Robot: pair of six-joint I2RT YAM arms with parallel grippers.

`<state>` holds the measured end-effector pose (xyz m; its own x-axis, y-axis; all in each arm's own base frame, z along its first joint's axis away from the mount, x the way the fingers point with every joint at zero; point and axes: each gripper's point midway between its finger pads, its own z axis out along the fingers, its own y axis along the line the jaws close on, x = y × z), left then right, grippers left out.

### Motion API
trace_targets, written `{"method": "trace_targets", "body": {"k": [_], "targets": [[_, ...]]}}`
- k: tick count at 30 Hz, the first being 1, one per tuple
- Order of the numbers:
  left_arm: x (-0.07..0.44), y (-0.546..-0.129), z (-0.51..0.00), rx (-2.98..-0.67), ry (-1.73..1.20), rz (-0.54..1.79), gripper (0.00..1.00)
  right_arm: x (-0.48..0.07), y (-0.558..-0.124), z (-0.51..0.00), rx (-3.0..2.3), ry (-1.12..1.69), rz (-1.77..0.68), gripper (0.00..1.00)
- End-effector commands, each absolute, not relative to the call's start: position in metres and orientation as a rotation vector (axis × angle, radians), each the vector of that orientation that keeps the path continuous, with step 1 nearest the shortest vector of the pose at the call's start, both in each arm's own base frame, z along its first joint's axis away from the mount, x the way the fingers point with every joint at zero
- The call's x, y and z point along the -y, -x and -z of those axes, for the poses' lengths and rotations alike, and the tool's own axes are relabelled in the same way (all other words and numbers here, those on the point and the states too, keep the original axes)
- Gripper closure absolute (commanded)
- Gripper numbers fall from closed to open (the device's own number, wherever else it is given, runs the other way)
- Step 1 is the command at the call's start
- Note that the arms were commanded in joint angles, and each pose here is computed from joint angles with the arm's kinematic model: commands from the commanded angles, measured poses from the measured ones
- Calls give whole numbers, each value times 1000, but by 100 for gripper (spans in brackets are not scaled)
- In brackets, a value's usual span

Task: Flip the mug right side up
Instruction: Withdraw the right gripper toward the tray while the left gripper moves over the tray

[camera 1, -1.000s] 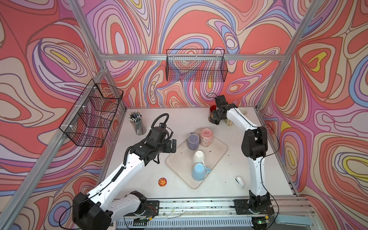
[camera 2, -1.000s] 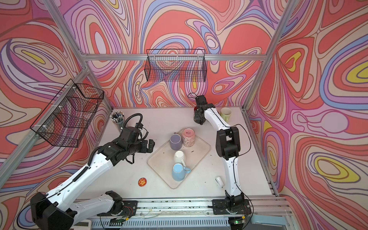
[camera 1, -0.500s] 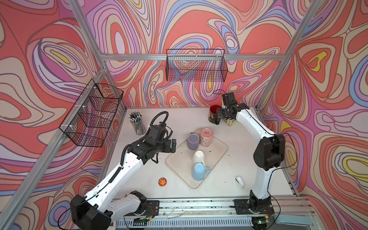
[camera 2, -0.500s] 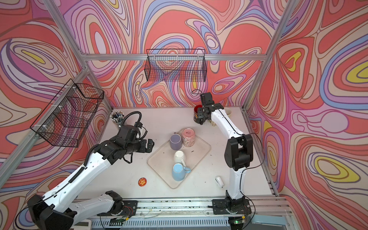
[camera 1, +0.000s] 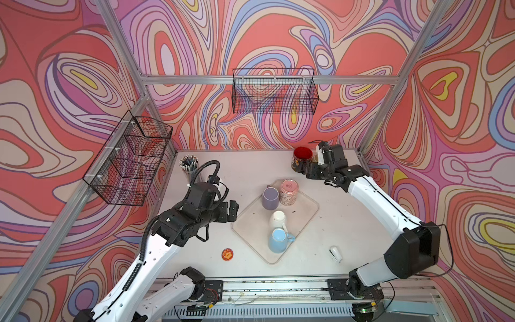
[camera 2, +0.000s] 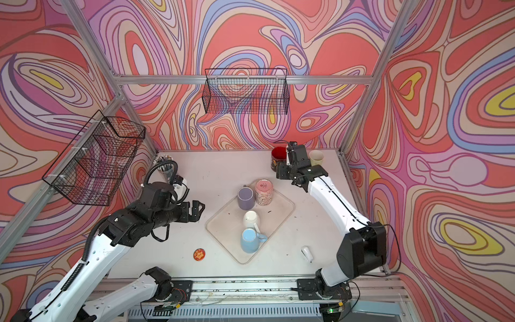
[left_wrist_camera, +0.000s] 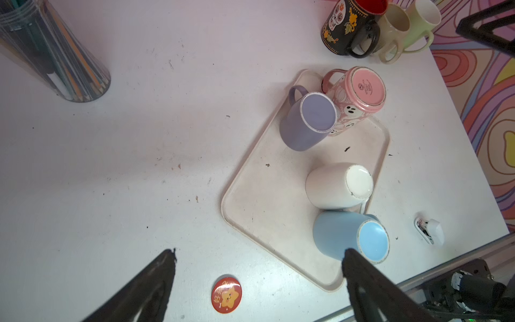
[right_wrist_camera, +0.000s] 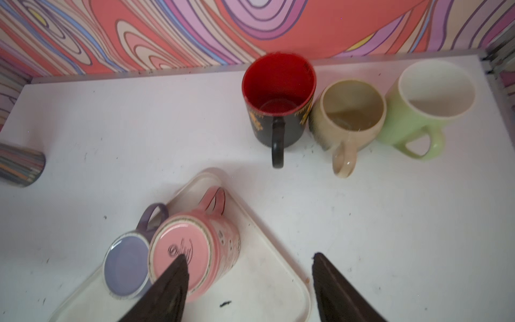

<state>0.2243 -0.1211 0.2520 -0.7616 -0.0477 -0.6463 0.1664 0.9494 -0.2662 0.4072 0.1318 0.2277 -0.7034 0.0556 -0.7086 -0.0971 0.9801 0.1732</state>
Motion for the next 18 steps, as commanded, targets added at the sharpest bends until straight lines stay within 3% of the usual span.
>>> {"method": "trace_targets", "body": {"k": [1,11,18], "targets": [[124,-199,-223,-2518,-89,418,11,-150,-382,-218,-2332,42,-348,28],[169,-185,-167,-2590,-215,334,33,-164,-299,-155,-2459,106,-479,33],[200,-209,-156,-2595,-280,313,43,-166,-280,-131,-2526,123,-535,35]]}}
